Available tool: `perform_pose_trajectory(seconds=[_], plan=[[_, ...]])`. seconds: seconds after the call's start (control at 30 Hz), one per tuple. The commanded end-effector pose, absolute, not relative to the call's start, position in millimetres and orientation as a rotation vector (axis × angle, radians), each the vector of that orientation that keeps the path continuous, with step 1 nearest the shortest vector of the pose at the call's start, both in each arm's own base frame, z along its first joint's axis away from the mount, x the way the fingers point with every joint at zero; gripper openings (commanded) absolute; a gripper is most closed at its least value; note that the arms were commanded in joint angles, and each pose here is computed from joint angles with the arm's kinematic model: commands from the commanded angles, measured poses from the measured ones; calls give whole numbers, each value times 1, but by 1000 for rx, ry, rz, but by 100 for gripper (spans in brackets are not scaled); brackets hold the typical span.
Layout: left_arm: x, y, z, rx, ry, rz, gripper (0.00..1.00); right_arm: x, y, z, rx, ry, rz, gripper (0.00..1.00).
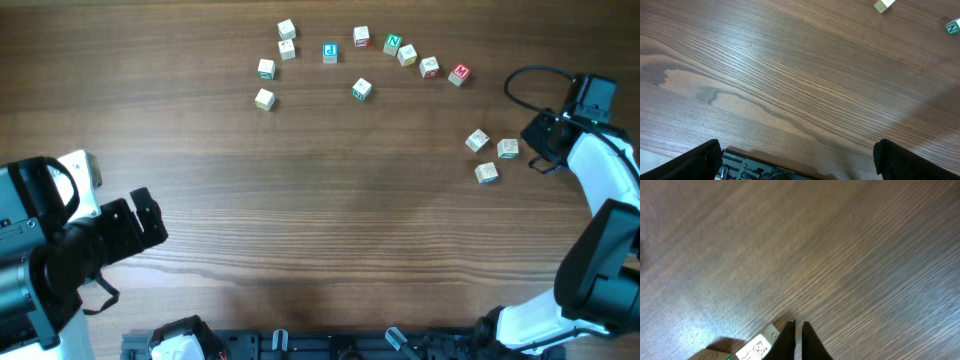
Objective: Form a circle
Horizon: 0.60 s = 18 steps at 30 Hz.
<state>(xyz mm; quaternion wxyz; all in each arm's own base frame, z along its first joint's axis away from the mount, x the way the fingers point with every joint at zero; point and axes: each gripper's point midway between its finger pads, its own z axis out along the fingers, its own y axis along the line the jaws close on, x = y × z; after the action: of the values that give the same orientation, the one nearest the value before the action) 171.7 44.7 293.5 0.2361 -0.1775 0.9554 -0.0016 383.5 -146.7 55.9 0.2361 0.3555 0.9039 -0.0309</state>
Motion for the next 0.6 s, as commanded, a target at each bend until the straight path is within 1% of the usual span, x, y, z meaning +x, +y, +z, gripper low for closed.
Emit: perform_pose_trajectory(seconds=[0.0,0.07,0.3,0.57], plan=[[170,47,293,-511,2612,8,100,386,-127,36,1133,2491,94,4],[170,47,293,-511,2612,8,100,388,-119,34,1149,2493,162,4],[170,47,293,-511,2612,8,100,389,-121,33,1162,2481,154,4],[170,47,293,-511,2612,8,100,397,-127,16,1194,2460,134,4]])
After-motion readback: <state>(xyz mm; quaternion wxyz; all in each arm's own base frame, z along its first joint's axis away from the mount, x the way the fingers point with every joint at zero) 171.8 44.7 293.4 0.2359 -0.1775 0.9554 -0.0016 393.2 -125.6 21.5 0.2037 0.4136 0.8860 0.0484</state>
